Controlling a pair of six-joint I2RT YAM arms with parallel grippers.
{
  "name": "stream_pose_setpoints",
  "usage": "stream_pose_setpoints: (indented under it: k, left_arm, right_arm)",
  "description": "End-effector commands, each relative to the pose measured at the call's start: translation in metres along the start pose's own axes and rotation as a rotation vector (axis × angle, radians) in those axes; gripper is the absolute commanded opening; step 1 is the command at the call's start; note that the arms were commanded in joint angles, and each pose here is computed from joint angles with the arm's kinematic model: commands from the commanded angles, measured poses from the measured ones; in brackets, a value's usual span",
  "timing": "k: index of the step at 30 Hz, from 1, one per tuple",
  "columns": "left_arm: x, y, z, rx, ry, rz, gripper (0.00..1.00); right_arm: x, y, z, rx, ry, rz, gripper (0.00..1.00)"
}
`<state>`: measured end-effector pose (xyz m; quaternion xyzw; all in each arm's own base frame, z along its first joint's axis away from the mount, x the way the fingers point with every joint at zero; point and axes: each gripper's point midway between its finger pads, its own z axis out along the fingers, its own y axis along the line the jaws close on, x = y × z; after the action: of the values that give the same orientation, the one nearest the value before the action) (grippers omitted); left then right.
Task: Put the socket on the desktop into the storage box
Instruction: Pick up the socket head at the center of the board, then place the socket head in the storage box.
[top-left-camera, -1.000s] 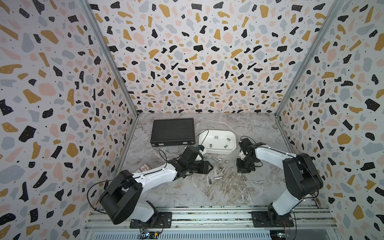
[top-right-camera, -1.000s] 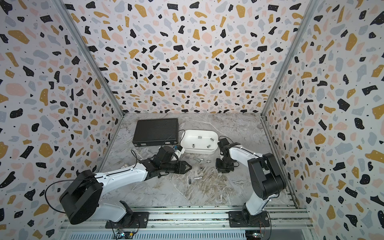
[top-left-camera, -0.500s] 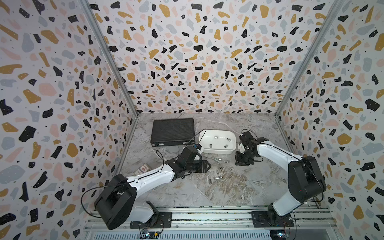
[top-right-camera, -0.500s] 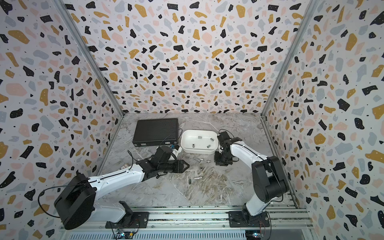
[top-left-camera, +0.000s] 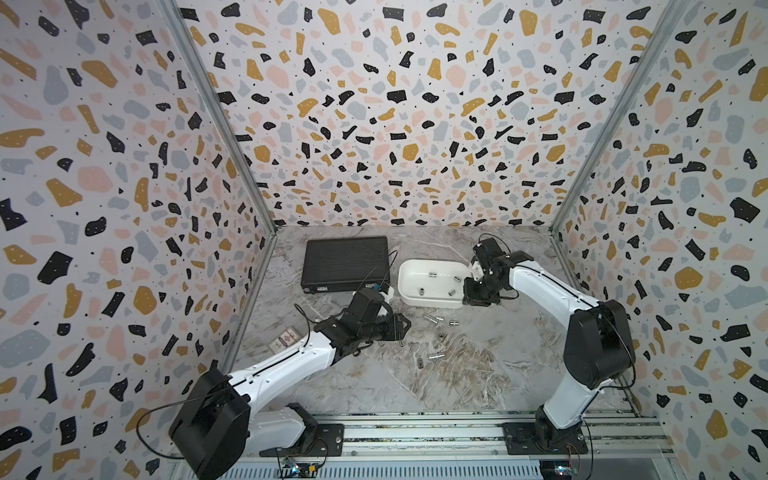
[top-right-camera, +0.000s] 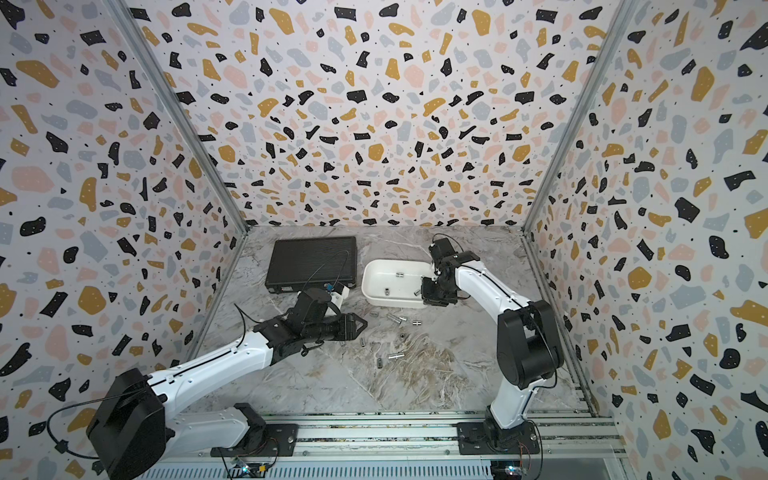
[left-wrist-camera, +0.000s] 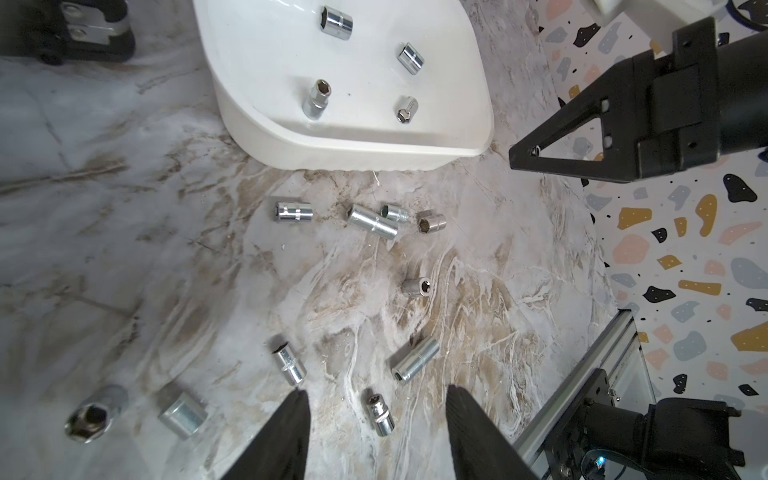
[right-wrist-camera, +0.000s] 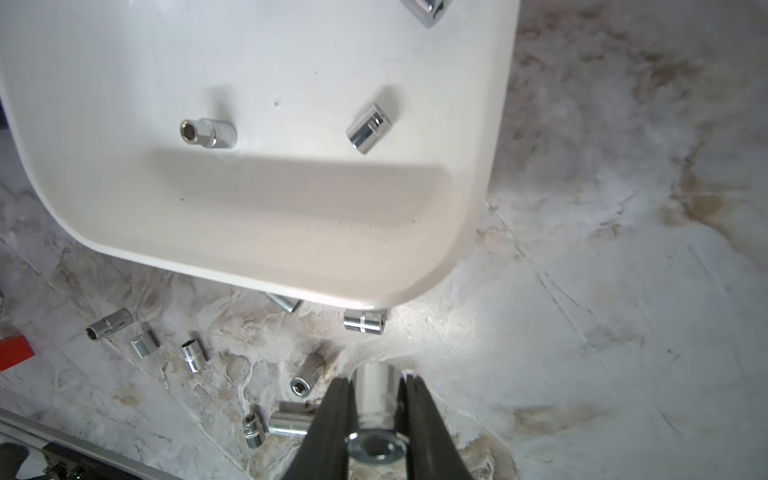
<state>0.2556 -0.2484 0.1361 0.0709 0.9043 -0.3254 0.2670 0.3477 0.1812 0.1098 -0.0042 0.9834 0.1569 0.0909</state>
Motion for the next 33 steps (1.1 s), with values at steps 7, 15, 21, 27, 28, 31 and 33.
stream_pose_setpoints:
  k: [7,15,21,27,28,31,33]
  left_arm:
    - [0.006,0.019,-0.012,-0.049,-0.019,-0.015,0.57]
    - [0.014,0.030,-0.017,-0.066,-0.023,-0.042,0.57]
    - [0.016,0.034,-0.018,-0.072,-0.026,-0.056,0.57]
    - [0.020,0.038,-0.019,-0.081,-0.022,-0.064,0.57]
    - [0.020,0.039,-0.019,-0.083,-0.023,-0.066,0.57]
    - [0.021,0.040,-0.020,-0.089,-0.026,-0.073,0.57]
    - [0.021,0.041,-0.021,-0.091,-0.031,-0.074,0.57]
  right_arm:
    - [-0.041,0.022,0.006,-0.024,-0.005,0.010,0.19]
    - [-0.068,0.027,0.023,-0.006,0.001,0.019,0.20]
    - [-0.079,0.024,0.045,0.018,0.025,0.026,0.20]
    - [-0.086,0.020,0.065,0.039,0.048,0.031,0.21]
    - [-0.087,0.020,0.067,0.041,0.050,0.033,0.22]
    - [-0.089,0.019,0.072,0.048,0.056,0.035,0.23]
    - [-0.090,0.018,0.075,0.053,0.057,0.037,0.24]
